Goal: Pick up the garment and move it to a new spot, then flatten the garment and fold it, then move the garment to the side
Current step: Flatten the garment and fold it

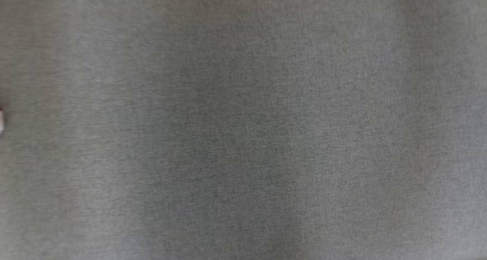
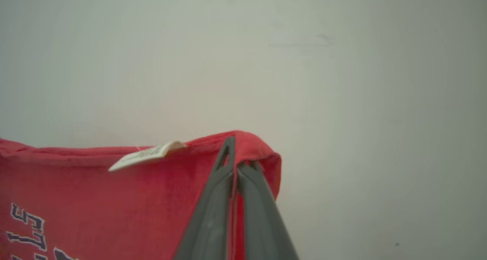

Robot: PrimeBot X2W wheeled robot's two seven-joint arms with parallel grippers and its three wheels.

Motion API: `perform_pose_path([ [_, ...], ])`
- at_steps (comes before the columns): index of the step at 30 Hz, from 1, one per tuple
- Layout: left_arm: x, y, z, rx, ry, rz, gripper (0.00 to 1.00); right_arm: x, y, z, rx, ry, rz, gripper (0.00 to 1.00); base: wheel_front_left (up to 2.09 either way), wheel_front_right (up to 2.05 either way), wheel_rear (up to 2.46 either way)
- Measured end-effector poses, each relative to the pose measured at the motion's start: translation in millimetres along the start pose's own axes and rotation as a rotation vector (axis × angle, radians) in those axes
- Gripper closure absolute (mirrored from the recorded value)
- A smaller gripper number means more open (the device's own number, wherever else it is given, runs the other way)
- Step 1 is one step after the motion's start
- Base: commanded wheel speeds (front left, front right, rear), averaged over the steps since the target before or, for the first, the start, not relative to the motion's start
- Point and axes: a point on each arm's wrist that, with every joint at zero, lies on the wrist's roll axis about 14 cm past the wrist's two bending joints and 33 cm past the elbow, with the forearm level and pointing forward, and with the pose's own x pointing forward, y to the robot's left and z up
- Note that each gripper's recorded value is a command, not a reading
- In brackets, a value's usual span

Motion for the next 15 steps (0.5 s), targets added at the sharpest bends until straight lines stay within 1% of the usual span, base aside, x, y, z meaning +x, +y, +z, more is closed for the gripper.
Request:
perform_pose_path([
  [3, 11.1, 1.4, -11.1, 0.016, 0.007, -0.001, 1.00, 8.2, -10.1, -10.9, -0.050, 0.032, -0.018, 1.00, 0.00, 0.00, 0.00],
  [7, 20.7, 8.4, -22.9, 0.028, 0.017, 0.016, 1.00, 14.8, -21.3, -21.0, -0.089, 0.069, -0.046, 1.00, 0.00, 0.00, 0.00],
  [11, 32.5, 2.4, -18.9, 0.018, -0.005, 0.010, 1.00, 22.0, -33.9, -17.2, -0.102, 0.065, -0.082, 1.00, 0.00, 0.00, 0.00],
  [15, 35.6, -3.7, -35.0, 0.032, 0.020, -0.007, 1.00, 27.6, -38.7, -26.7, -0.113, 0.082, -0.096, 1.00, 0.00, 0.00, 0.00],
])
